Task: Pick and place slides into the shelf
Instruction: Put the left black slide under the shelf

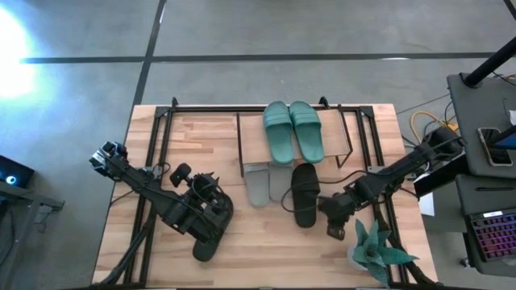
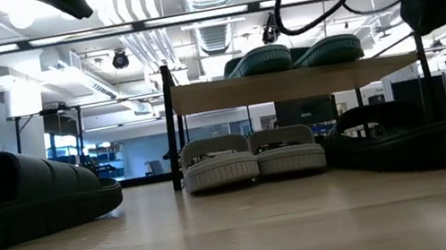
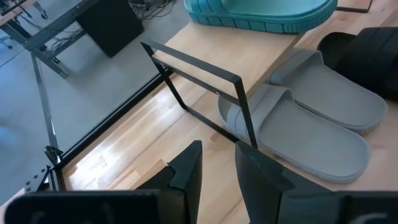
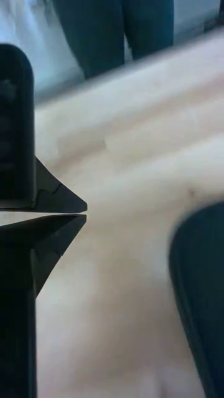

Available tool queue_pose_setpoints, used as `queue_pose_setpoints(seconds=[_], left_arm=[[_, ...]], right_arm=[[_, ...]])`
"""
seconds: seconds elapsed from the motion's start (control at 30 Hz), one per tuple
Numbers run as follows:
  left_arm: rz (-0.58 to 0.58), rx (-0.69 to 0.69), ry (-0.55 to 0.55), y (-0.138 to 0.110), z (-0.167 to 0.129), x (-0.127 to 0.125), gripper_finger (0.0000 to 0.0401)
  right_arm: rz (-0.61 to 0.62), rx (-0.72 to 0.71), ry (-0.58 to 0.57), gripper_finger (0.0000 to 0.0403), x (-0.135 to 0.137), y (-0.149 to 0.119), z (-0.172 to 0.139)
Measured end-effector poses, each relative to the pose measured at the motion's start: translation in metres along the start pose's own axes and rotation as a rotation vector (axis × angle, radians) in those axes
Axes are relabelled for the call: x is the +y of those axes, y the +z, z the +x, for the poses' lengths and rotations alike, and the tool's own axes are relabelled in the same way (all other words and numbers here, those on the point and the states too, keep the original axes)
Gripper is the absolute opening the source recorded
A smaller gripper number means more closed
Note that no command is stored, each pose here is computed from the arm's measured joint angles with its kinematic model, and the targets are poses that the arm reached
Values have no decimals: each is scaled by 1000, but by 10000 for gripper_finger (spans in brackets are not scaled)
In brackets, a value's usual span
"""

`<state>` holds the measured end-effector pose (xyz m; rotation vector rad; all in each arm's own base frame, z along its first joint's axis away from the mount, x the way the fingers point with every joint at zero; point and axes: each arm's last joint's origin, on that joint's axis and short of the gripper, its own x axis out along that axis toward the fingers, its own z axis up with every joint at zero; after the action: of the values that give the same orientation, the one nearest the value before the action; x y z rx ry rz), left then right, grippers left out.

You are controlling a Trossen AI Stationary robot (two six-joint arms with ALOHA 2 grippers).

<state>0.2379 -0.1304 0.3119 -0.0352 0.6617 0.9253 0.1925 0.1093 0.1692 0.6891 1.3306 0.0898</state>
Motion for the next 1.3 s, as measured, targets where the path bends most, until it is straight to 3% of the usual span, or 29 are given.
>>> queue_pose_setpoints(seconds=[0.27, 0.87, 1.3], left_arm=[[-33, 18, -27, -1, 0, -4, 81], [10, 33, -38, -2, 0, -5, 81], [-7, 33, -52, -2, 0, -7, 81]], right_arm=[[173, 28, 162, 9, 12, 5, -1], [348, -67, 174, 9, 16, 10, -1], [458, 3, 203, 9, 30, -6, 8]])
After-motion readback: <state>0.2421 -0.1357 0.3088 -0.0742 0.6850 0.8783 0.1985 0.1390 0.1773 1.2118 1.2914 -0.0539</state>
